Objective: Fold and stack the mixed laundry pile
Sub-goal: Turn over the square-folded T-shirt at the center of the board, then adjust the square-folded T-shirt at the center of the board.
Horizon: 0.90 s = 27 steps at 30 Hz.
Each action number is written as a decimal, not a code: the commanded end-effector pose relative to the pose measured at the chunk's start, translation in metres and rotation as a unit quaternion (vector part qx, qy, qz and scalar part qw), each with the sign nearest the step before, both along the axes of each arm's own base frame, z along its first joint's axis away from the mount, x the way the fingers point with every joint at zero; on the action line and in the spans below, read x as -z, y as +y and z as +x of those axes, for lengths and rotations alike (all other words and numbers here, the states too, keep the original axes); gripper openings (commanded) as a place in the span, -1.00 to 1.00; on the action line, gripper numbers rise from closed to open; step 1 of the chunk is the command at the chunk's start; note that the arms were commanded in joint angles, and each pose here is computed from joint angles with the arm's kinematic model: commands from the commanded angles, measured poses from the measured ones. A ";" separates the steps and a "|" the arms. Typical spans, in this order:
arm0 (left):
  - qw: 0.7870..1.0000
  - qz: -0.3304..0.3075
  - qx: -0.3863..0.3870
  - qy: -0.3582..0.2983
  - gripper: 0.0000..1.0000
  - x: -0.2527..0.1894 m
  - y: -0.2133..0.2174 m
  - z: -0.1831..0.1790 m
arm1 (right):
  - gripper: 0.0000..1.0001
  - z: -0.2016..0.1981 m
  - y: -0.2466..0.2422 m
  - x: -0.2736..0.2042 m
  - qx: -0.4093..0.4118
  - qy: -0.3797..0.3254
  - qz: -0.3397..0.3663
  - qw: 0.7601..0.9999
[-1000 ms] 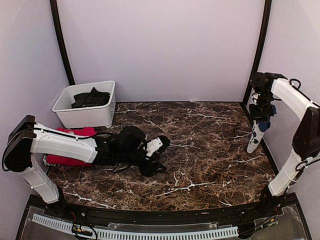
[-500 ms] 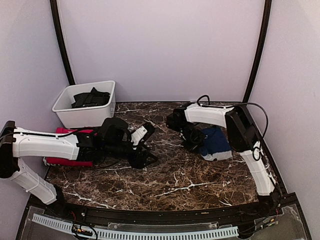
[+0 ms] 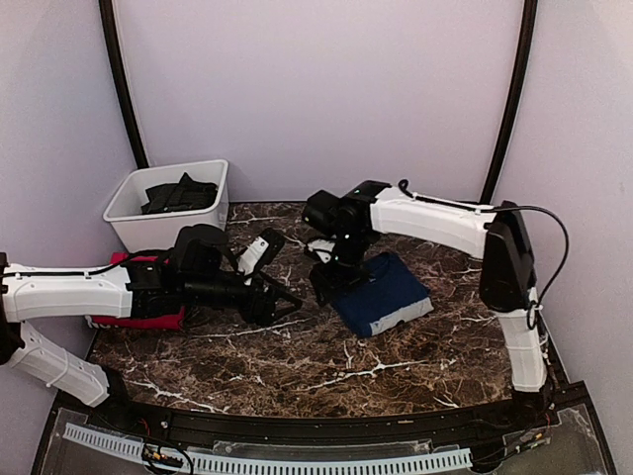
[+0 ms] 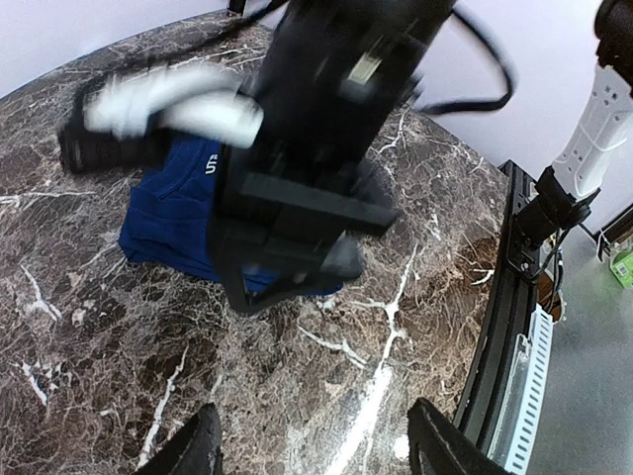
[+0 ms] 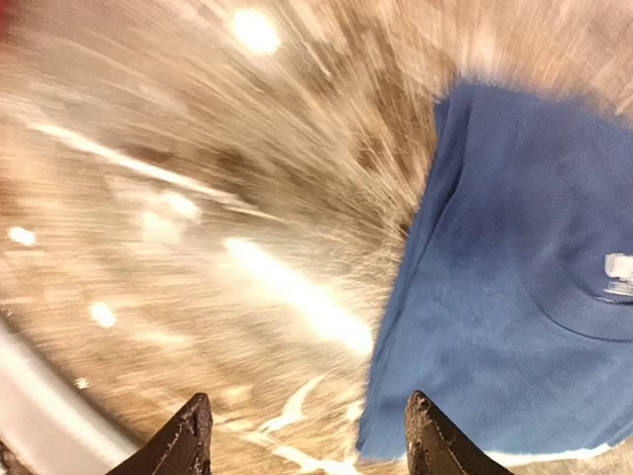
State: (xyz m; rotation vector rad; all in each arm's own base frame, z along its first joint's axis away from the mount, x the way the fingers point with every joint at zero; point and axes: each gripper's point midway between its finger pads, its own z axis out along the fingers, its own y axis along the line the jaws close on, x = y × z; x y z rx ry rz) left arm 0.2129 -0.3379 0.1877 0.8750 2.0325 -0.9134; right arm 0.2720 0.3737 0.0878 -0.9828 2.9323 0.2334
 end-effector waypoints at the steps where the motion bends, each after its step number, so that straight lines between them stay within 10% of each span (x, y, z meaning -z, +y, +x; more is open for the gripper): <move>1: 1.000 -0.013 -0.009 0.017 0.23 -0.007 -0.009 0.008 | 0.25 0.033 -0.010 -0.119 0.027 -0.067 0.223 0.972; 8: 0.998 0.009 -0.015 0.066 -0.02 0.003 -0.064 0.046 | -0.21 0.078 -0.136 -0.063 0.180 -0.077 0.217 0.956; 16: 0.990 0.066 0.029 0.120 -0.05 0.077 -0.144 0.057 | -0.04 0.073 -0.184 0.018 0.256 -0.034 0.203 0.944; 27: 0.959 0.207 -0.030 0.192 -0.18 0.190 -0.087 0.052 | -0.33 0.023 -0.185 0.064 0.265 0.048 0.196 0.943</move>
